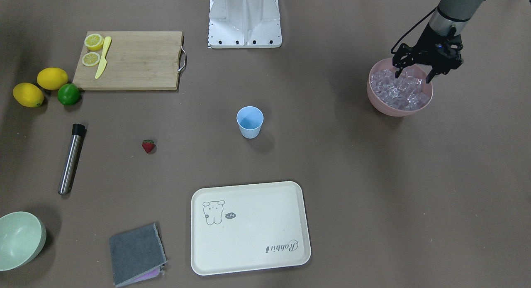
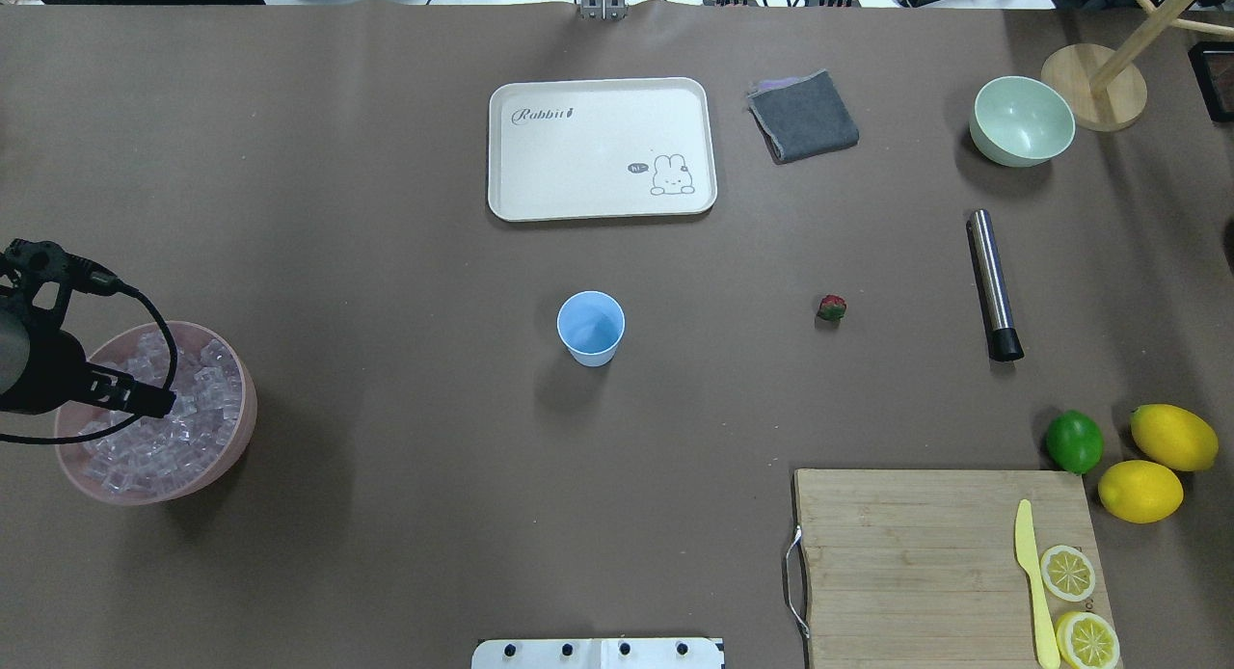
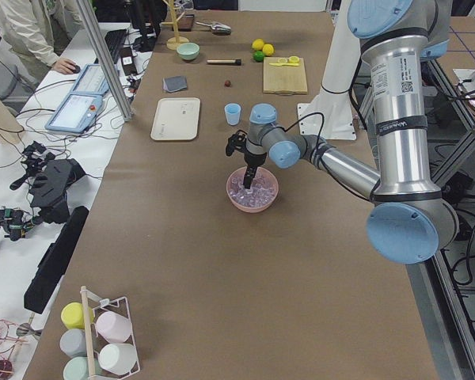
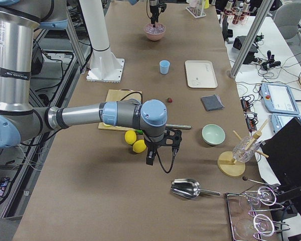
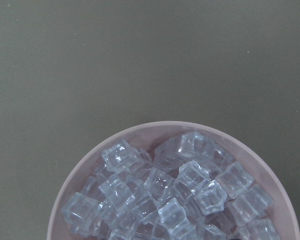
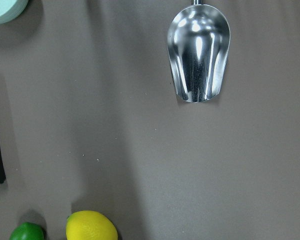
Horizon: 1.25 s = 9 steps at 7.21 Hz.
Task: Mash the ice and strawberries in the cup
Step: 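Lower the left gripper into the pink bowl of ice cubes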
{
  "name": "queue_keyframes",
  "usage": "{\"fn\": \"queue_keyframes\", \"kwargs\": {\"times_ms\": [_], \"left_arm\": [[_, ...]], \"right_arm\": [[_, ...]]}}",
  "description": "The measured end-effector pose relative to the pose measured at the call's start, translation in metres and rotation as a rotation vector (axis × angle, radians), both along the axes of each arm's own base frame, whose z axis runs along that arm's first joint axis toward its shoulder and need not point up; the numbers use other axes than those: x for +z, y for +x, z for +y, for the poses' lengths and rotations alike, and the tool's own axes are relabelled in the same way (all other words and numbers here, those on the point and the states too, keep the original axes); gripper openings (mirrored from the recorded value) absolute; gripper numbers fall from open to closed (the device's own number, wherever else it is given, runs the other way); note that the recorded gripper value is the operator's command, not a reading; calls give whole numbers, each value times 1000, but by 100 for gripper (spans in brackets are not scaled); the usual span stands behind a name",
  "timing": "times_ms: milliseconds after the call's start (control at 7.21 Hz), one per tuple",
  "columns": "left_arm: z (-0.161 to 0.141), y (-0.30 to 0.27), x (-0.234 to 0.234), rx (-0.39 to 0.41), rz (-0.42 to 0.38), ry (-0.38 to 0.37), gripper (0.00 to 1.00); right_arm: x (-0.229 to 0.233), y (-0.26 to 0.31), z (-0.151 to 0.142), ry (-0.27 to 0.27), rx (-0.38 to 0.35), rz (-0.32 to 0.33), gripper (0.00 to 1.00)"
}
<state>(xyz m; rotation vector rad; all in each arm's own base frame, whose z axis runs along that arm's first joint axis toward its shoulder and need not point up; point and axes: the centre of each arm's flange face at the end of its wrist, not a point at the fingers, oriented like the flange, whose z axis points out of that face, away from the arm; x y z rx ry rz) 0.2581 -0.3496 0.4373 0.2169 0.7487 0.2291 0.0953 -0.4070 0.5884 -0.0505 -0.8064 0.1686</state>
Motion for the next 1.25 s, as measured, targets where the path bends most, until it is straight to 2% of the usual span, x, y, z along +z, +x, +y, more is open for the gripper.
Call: {"fn": "queue_keyframes", "kwargs": {"times_ms": [832, 971, 1110, 1248], "left_arm": [[-24, 38, 17, 10, -17, -5, 85], [-24, 38, 21, 10, -15, -5, 80], [-22, 37, 25, 13, -16, -8, 71], [-21, 36, 28, 15, -17, -10, 70]], "right_arm": [[1, 0, 1, -2, 0, 2, 100], [0, 0, 1, 0, 1, 3, 100], [-1, 1, 1, 2, 1, 3, 100], [-2, 1, 0, 5, 1, 4, 100]]}}
